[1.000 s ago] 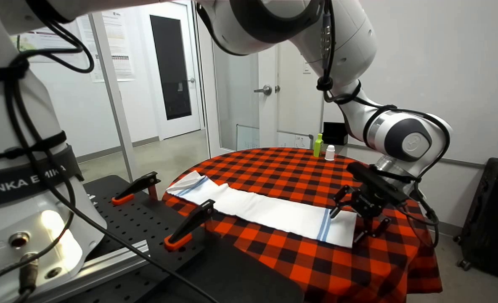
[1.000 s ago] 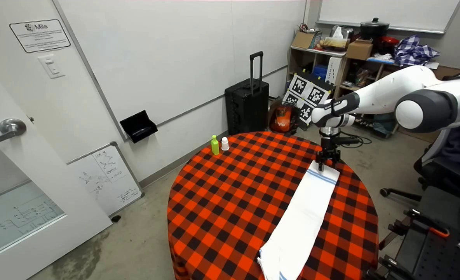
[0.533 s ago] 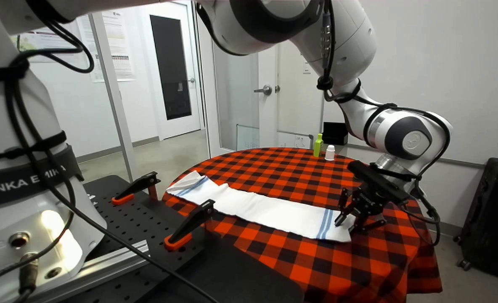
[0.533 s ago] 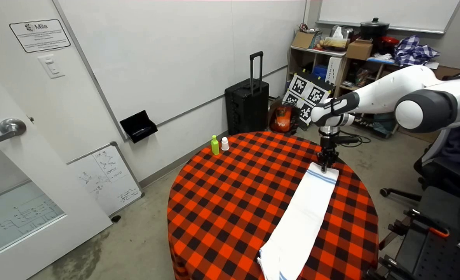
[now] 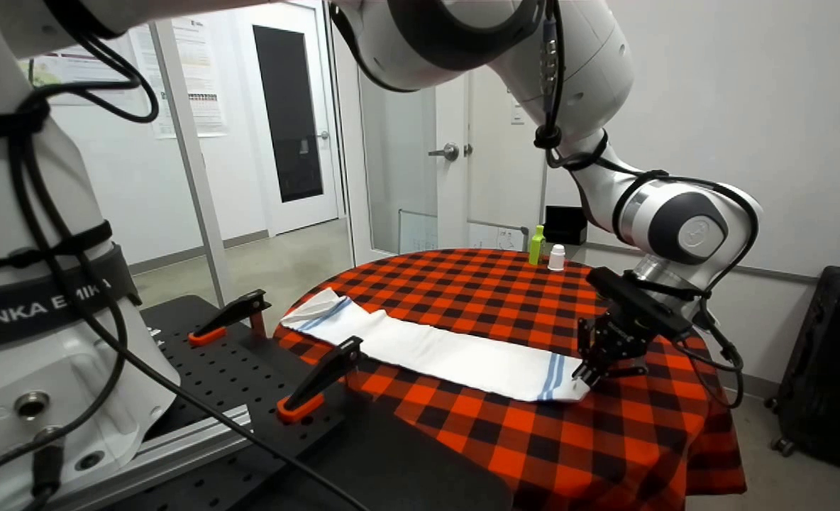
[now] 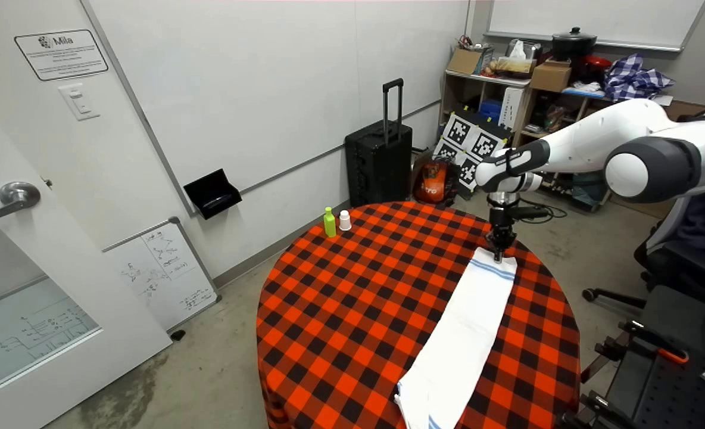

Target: Pick up the towel and fold it.

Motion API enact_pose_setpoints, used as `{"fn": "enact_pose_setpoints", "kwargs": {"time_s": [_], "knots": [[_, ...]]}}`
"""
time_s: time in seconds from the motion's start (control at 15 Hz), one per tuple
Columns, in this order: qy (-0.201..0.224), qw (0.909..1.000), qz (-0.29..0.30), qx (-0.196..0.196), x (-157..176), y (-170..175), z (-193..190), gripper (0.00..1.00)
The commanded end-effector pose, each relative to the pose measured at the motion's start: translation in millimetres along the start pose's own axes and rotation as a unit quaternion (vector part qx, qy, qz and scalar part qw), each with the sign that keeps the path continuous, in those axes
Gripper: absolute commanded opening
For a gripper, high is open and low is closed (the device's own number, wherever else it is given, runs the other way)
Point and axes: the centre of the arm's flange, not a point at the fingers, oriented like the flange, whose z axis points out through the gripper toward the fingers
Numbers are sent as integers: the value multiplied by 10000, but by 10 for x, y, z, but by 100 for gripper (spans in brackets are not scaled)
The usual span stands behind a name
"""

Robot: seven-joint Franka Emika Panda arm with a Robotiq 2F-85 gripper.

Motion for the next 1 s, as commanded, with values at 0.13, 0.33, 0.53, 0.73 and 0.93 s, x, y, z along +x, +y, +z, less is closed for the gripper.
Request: {"fn": "enact_pose_setpoints", "kwargs": {"time_s": [0.13, 0.33, 0.53, 0.73, 0.93], "knots": [[683, 9972, -85, -291, -75, -88, -763, 1], [1255, 9906, -157, -522, -172, -175, -1377, 1], [1820, 9806, -255, -687, -389, -297, -2101, 1], [2328, 9687, -332, -796, -697, -407, -2761, 1], [2843, 9530, -439, -955, -1106, -528, -3425, 1]]}}
